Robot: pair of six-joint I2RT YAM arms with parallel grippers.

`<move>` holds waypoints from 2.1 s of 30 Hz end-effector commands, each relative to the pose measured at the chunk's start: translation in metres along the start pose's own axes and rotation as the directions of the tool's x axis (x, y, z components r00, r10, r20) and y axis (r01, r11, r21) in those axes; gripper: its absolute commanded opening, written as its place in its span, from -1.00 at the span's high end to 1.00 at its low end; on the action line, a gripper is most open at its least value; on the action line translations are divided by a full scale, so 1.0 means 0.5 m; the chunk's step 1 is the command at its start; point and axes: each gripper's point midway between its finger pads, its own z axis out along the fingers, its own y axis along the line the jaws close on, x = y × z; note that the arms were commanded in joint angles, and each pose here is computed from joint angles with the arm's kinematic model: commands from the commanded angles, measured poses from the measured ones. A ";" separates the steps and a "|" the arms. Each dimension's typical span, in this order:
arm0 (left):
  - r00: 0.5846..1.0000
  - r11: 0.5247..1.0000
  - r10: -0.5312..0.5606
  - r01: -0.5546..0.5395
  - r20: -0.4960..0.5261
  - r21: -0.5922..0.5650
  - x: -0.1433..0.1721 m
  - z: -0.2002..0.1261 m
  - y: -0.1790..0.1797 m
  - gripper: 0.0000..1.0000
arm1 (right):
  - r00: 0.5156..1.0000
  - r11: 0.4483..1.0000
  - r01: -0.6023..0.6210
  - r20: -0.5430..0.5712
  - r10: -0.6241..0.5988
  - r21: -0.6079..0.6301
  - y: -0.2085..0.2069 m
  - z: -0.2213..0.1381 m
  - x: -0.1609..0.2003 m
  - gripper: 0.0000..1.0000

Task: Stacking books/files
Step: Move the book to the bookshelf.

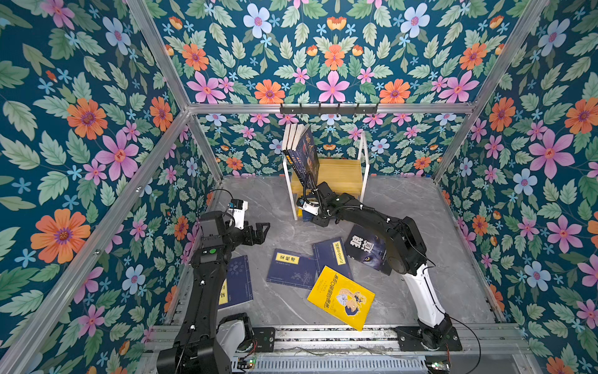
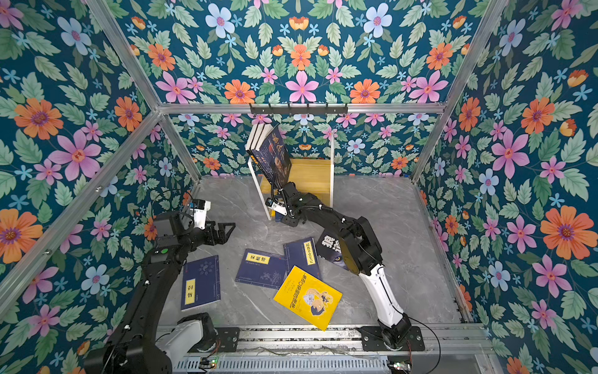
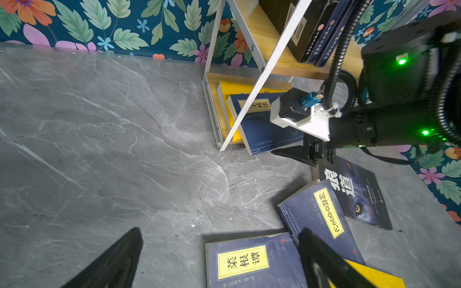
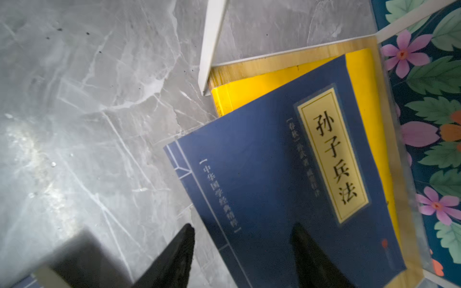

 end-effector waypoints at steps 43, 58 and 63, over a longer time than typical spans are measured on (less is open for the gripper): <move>1.000 1.000 0.001 -0.002 0.026 0.029 -0.011 -0.003 -0.011 -0.99 | 0.997 0.997 0.055 -0.056 -0.052 0.045 -0.022 -0.038 0.084 0.02; 1.000 1.000 0.001 -0.001 0.023 0.029 -0.010 -0.001 -0.010 -0.99 | 0.993 0.995 0.058 -0.104 -0.050 0.082 -0.061 -0.033 0.141 0.28; 1.000 1.000 -0.001 0.000 0.021 0.028 -0.010 -0.001 -0.010 -0.99 | 0.989 0.992 0.081 -0.128 -0.068 0.095 -0.068 -0.030 0.157 0.37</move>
